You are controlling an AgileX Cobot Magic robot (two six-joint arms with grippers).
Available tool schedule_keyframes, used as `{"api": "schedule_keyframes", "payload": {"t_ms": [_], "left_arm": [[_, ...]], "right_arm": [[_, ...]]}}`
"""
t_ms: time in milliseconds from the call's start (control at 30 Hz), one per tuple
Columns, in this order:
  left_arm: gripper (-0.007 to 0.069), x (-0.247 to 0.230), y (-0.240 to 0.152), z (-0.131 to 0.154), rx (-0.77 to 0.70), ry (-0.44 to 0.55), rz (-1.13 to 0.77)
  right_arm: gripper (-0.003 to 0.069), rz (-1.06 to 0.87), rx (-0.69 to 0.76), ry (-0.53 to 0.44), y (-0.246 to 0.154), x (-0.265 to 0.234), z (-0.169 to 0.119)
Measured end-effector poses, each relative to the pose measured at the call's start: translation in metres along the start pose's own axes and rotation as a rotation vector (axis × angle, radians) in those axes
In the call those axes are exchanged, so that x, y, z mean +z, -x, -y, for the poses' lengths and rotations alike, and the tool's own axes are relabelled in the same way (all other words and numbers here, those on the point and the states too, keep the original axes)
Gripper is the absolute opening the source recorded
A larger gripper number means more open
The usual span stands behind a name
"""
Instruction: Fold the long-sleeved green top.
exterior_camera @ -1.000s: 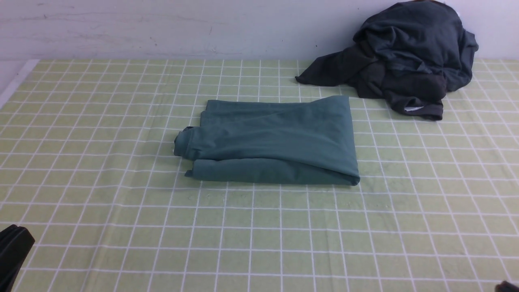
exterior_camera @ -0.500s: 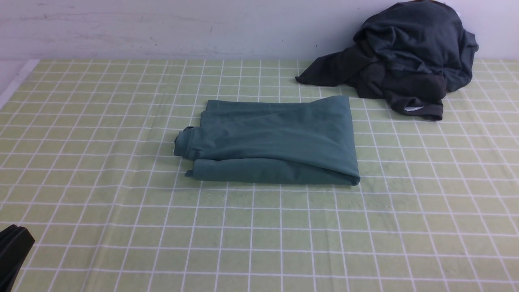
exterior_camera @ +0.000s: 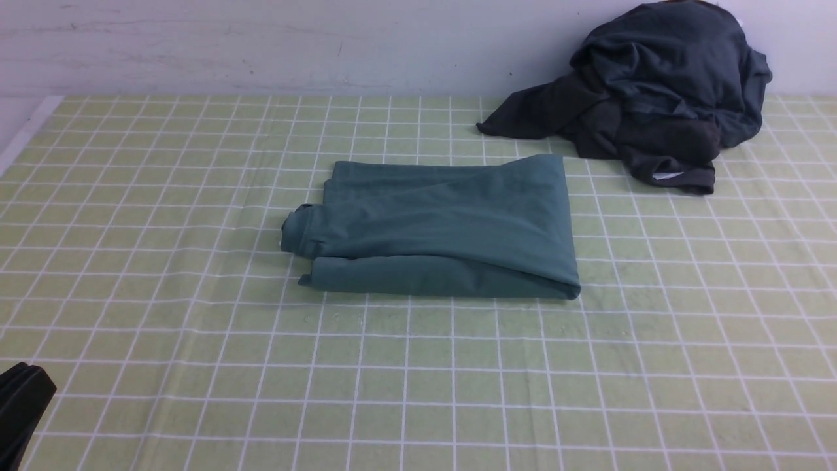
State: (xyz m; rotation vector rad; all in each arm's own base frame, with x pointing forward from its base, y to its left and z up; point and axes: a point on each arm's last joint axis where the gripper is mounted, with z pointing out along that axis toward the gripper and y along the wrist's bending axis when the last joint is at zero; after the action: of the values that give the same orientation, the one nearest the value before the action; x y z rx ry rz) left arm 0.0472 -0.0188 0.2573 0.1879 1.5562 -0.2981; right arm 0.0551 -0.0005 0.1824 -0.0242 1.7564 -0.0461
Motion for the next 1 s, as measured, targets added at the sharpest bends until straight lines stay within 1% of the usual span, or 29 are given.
{"api": "schedule_keyframes", "payload": {"t_ms": [533, 633, 733, 800, 900, 1000], "left_arm": [[0.0000, -0.001, -0.001, 0.000, 0.000, -0.003, 0.007], [0.0000, -0.004, -0.010, 0.000, 0.000, -0.005, 0.024], [0.0000, -0.002, -0.024, -0.002, -0.003, -0.002, -0.005], [0.0000, 0.002, -0.046, -0.005, 0.043, 0.019, -0.062], [0.0000, 0.005, -0.061, -0.012, 0.121, 0.093, -0.067], [0.0000, 0.005, -0.064, -0.016, 0.097, 0.152, -0.065]], "right_arm": [[-0.0014, -0.003, 0.000, 0.001, 0.000, 0.000, 0.000], [-0.0014, -0.003, 0.001, 0.001, 0.000, 0.000, 0.000], [-0.0014, -0.004, 0.001, 0.002, 0.000, 0.000, 0.000], [-0.0014, -0.005, 0.003, 0.002, 0.000, 0.000, 0.000], [-0.0014, -0.005, 0.004, 0.002, 0.000, 0.000, 0.000], [-0.0014, -0.005, 0.004, 0.002, 0.000, 0.000, 0.000]]}}
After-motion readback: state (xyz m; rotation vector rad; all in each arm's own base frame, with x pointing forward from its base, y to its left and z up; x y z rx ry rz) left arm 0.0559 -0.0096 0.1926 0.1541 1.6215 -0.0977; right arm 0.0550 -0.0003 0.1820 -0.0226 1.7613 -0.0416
